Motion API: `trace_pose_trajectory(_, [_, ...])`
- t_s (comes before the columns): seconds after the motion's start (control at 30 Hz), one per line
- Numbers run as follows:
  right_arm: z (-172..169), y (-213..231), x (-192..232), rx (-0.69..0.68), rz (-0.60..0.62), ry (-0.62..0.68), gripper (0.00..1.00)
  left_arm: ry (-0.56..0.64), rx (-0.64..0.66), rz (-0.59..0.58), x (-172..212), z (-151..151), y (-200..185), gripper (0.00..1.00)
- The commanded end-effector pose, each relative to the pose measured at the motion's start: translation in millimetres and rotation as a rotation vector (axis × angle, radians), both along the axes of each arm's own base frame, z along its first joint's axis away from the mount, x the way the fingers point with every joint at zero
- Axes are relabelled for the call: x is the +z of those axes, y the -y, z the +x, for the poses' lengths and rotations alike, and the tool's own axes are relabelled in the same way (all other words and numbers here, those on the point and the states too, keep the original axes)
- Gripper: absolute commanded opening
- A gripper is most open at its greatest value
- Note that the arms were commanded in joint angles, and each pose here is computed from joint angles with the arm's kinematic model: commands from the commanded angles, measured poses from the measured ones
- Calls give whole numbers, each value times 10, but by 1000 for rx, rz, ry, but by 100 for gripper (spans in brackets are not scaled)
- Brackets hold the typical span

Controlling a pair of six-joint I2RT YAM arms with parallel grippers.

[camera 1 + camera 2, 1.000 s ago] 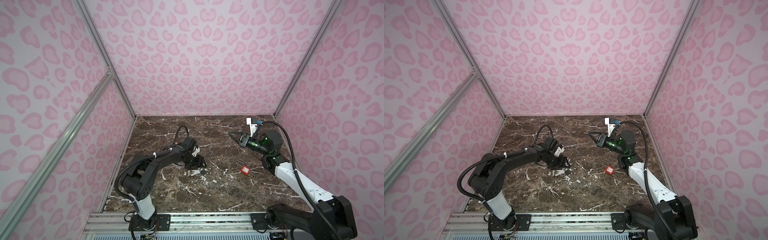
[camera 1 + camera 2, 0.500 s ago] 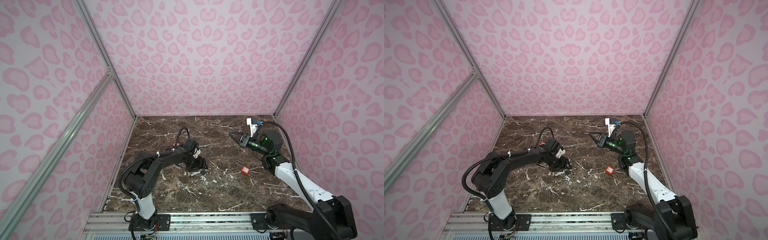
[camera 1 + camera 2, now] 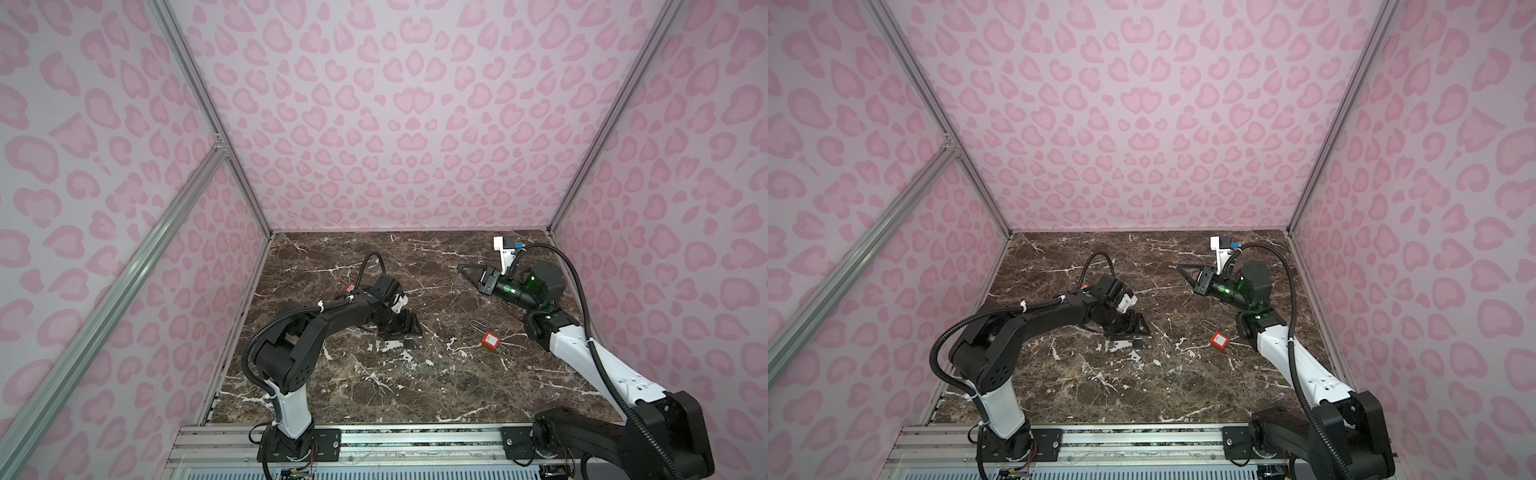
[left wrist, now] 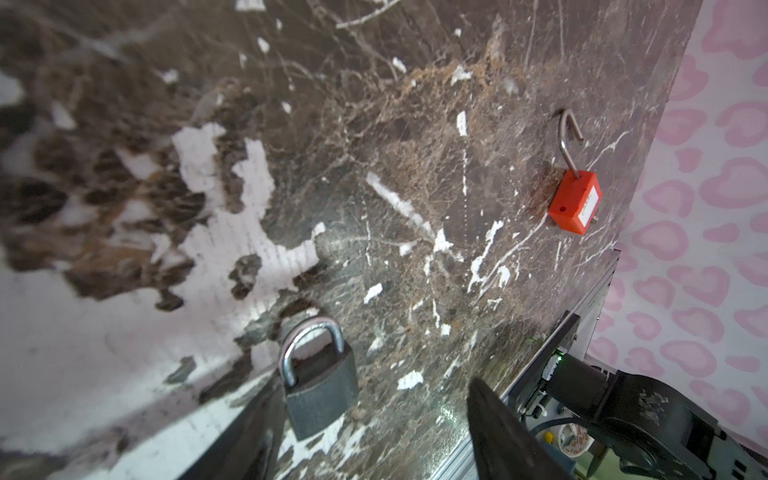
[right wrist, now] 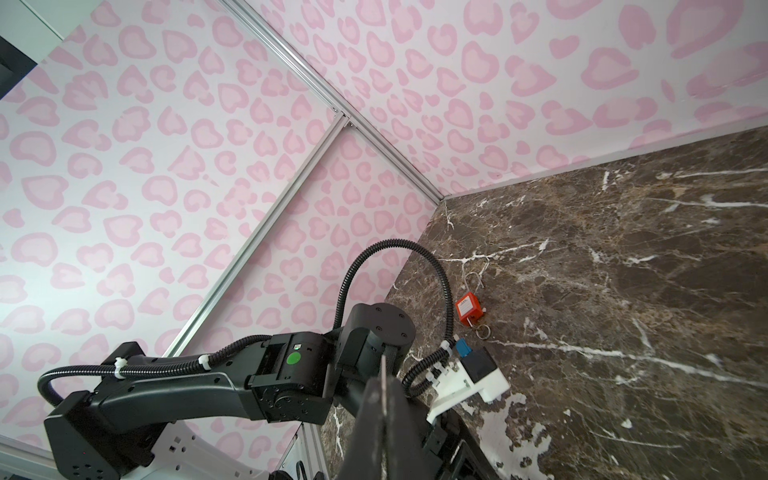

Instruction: Lock with the key

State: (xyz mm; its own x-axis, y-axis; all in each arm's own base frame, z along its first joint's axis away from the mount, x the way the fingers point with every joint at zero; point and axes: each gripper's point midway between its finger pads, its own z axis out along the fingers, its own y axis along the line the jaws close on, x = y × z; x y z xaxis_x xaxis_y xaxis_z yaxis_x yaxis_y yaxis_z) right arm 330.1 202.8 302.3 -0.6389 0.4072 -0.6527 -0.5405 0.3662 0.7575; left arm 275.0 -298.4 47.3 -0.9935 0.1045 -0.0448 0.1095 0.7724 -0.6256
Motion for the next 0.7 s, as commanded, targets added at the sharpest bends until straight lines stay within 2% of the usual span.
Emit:
trace_pose_trajectory(0.0, [-20, -5, 36, 13, 8, 17, 0, -1, -5, -3, 0, 20, 25, 71])
trace_pose_trajectory(0.17, [-8, 27, -30, -3, -3, -5, 0, 27, -5, 25, 56, 50, -18, 71])
trace_pose_trajectory(0.3, [-26, 46, -365, -51, -87, -91, 0, 86, 9, 50, 191, 127, -78, 71])
trace_pose_trajectory(0.37, [-110, 12, -586, -50, -188, -96, 0, 95, 4, 55, 225, 146, -111, 71])
trace_pose_trajectory(0.47, [-260, 30, -933, -38, -474, -51, 0, 94, 3, 97, 193, 165, -223, 71])
trace_pose_trajectory(0.53, [-327, 91, -1064, -39, -643, 13, 0, 97, 14, 94, 200, 160, -294, 71])
trace_pose_trajectory(0.67, [-434, 117, -1203, -74, -865, 205, 0, 92, 41, 84, 217, 135, -466, 71])
